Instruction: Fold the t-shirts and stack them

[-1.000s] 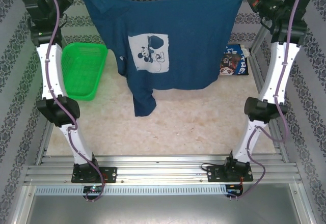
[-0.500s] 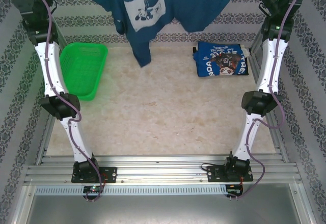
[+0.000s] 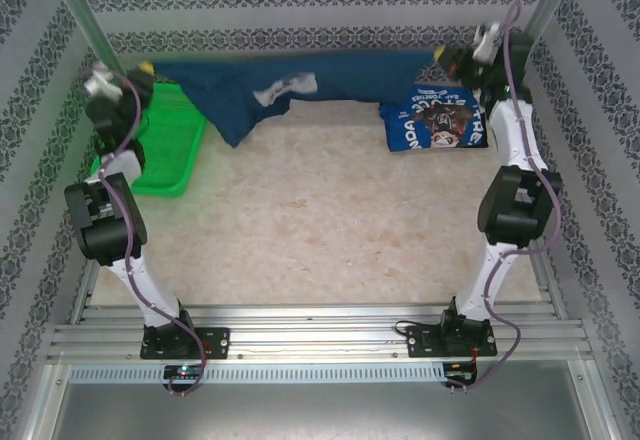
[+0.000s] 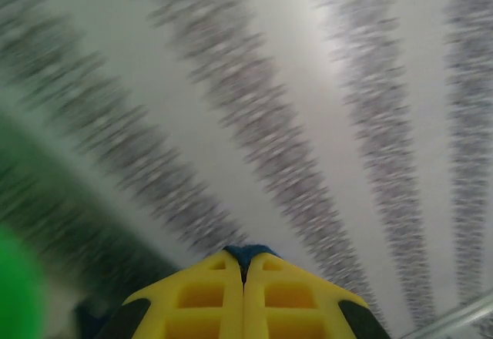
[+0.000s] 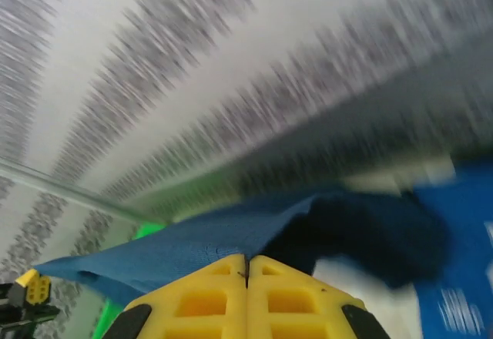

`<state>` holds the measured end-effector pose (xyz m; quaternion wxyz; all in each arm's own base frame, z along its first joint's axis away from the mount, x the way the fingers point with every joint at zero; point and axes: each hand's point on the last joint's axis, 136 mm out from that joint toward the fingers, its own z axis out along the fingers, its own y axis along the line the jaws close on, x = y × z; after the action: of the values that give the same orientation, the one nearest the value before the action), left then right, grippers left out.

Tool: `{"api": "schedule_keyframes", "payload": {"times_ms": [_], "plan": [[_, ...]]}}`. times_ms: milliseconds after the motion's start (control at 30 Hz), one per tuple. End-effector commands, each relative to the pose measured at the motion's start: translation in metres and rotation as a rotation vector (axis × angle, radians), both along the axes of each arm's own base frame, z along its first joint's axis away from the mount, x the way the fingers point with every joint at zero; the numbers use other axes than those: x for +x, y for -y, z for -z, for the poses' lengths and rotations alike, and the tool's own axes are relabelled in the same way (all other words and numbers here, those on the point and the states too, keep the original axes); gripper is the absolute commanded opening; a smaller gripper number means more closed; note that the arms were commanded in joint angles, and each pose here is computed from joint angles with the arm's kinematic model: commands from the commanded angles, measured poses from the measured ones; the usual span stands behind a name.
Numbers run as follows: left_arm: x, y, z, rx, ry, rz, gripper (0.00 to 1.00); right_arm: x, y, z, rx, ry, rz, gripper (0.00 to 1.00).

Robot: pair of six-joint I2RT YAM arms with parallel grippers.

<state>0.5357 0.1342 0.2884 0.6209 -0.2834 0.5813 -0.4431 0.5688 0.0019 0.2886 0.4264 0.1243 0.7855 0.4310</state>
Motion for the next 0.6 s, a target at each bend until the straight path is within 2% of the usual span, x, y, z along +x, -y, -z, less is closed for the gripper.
{"api": "schedule_keyframes", "payload": {"times_ms": [0,100,233,567], "plan": [[-0.071,-0.022,-0.052,0.055,0.274,-0.117,0.00,-0.049,0.034,0.002,-0.116,0.038,0.105,0.00],[-0.094,-0.011,-0.007,0.029,0.175,-0.105,0.00,-0.089,0.030,0.040,-0.096,-0.045,0.132,0.00],[-0.117,0.015,0.025,0.032,0.094,-0.037,0.00,-0.133,0.021,0.070,-0.112,-0.131,0.145,0.00],[-0.163,0.059,0.045,0.133,0.019,0.069,0.00,-0.211,0.006,0.114,-0.117,-0.276,0.179,0.00]]}}
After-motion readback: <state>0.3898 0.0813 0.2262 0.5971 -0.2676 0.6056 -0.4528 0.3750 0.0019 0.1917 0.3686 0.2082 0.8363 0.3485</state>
